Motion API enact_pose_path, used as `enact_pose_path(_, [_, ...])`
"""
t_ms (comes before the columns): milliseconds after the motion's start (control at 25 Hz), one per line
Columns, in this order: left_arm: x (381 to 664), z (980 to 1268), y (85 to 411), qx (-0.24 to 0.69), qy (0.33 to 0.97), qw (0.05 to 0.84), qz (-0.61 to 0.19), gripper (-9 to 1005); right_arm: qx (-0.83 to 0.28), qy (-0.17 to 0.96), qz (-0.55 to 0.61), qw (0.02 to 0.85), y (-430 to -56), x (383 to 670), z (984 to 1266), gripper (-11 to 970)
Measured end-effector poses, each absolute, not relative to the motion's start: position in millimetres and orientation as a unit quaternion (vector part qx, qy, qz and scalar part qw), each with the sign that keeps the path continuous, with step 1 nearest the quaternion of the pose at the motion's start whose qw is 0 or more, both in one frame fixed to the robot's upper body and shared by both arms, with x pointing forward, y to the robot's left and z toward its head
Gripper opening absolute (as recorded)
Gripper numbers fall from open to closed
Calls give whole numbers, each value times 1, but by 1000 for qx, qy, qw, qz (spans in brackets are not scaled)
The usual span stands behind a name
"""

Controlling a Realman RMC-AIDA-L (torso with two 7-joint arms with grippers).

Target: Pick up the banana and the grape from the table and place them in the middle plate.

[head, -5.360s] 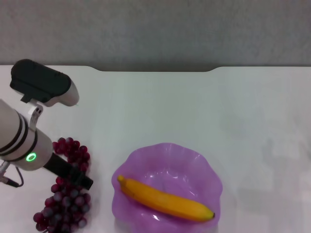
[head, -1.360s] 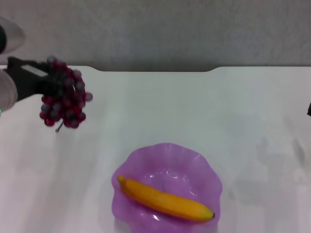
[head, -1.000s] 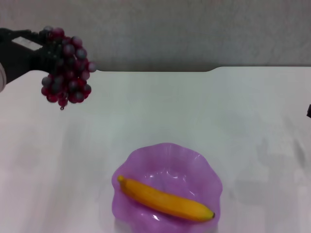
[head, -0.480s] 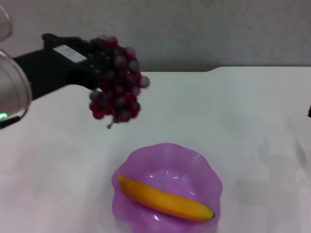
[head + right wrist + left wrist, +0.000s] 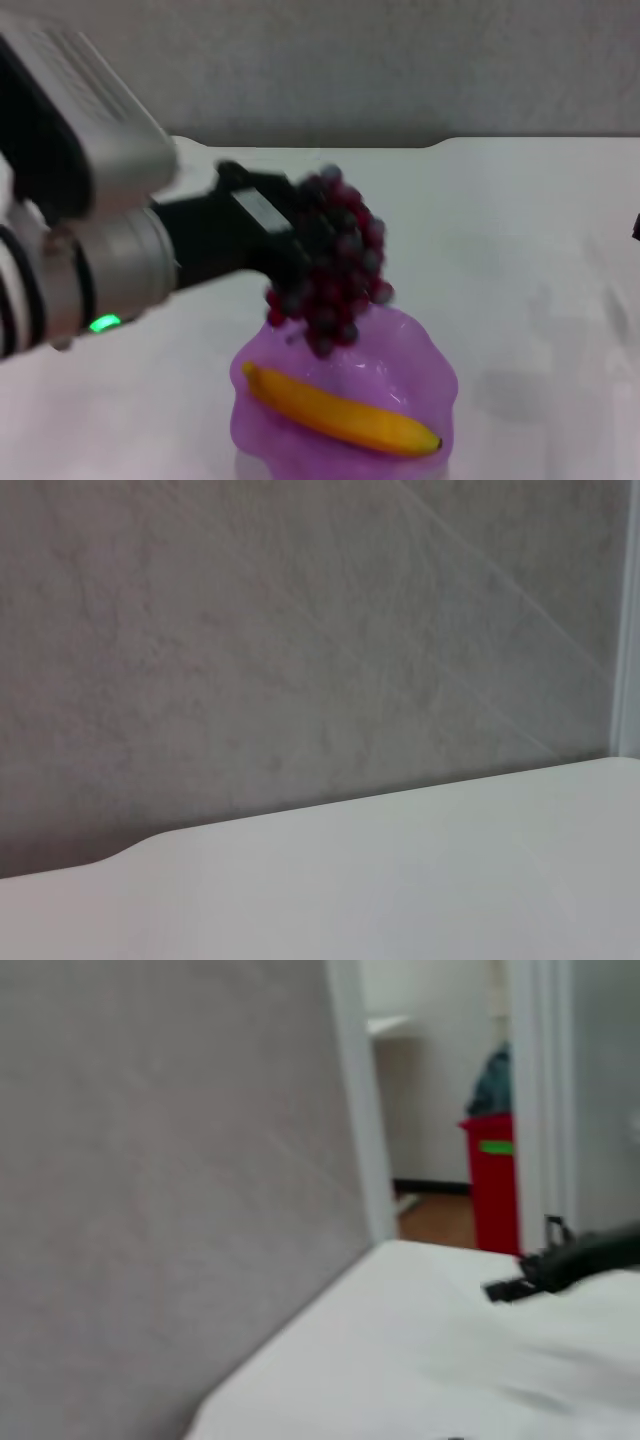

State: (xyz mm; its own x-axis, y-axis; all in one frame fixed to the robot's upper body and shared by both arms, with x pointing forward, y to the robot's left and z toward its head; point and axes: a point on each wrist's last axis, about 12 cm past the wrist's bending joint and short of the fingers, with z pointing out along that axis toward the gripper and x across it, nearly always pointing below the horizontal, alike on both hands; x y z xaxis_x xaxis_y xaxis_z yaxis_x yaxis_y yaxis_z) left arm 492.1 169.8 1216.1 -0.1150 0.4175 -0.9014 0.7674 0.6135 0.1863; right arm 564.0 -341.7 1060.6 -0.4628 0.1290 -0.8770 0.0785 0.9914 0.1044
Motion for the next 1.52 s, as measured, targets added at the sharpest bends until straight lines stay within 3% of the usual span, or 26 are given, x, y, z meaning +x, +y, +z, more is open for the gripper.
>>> enact_pose_path(360, [499, 1175, 142, 466, 727, 469, -186, 252, 58, 854, 26, 516, -340, 568, 1062, 862])
enact_pose_path(920, [508, 1117, 142, 514, 723, 416, -199, 295, 58, 854, 27, 516, -338, 568, 1062, 860])
enact_pose_path(1480, [516, 1115, 147, 515, 724, 417, -194, 338, 56, 854, 28, 517, -337, 569, 1063, 860])
enact_pose_path(1520, [518, 1116, 148, 512, 724, 420, -192, 379, 56, 854, 28, 517, -337, 569, 1063, 860])
